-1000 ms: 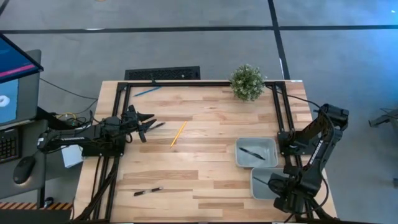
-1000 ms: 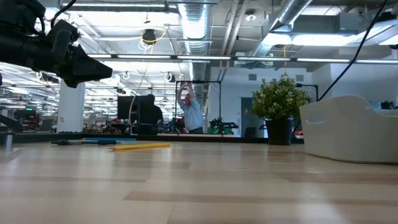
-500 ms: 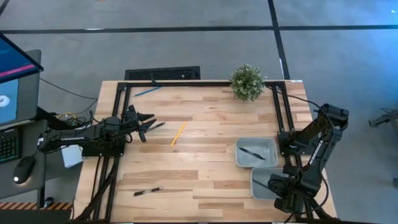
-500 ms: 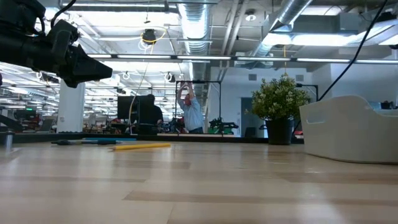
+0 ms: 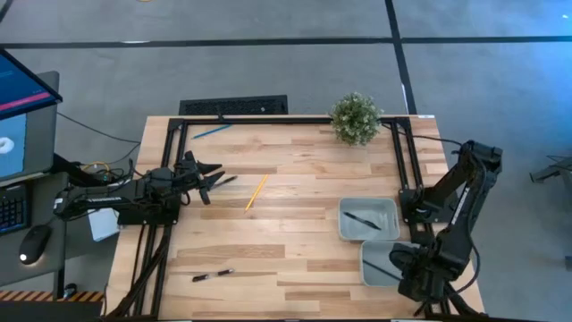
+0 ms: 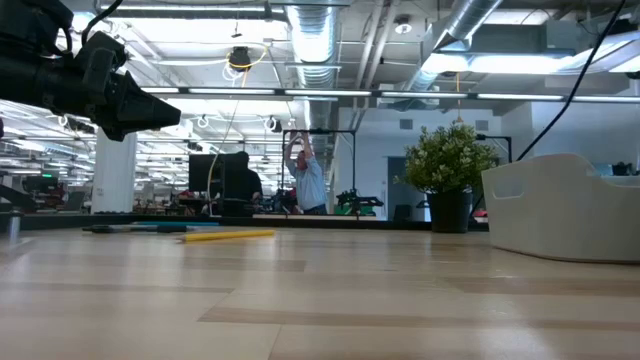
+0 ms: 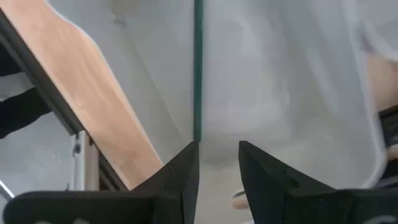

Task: Sort pens & pencils
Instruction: Put the yellow pencil into the bottom gray bin

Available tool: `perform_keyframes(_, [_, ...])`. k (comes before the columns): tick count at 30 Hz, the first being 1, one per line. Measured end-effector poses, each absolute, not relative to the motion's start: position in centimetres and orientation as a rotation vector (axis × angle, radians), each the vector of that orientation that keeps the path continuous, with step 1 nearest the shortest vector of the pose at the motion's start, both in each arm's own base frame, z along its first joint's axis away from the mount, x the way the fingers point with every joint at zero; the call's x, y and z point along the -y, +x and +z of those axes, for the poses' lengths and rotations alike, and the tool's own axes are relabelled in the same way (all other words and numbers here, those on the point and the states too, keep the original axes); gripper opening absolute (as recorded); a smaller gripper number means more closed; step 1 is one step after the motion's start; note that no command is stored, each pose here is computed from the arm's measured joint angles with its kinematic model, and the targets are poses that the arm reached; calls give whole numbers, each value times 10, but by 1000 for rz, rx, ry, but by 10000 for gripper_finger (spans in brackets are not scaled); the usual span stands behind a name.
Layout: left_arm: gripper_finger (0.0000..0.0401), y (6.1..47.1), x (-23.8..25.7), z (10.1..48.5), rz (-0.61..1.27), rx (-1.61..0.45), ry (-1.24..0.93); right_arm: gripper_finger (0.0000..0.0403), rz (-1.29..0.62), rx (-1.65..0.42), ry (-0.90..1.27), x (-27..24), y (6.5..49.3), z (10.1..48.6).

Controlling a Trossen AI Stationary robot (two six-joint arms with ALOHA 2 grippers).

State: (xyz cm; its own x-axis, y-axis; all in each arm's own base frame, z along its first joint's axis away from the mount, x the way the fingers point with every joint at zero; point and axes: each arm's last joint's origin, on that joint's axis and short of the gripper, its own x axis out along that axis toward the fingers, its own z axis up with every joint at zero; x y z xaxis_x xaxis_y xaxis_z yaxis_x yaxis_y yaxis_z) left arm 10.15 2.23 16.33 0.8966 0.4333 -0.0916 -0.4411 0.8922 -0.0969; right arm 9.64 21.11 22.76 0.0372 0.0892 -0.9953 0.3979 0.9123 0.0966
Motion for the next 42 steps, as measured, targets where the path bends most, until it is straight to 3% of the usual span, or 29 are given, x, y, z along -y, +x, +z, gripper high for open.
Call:
perform_keyframes(8, [119, 102, -22, 163, 453, -68, -116, 133, -117, -1469, 424, -181, 105, 268])
perform_keyframes(19, [119, 102, -22, 163, 452, -68, -117, 133, -73, -1065, 325, -114, 142, 309])
perform_keyframes(31, [119, 102, -22, 163, 453, -68, -116, 133, -215, -645, 313, -41, 202, 336])
perform_keyframes(42, [119, 102, -22, 163, 453, -68, -116, 133, -319, -315, 299, 7, 222, 363])
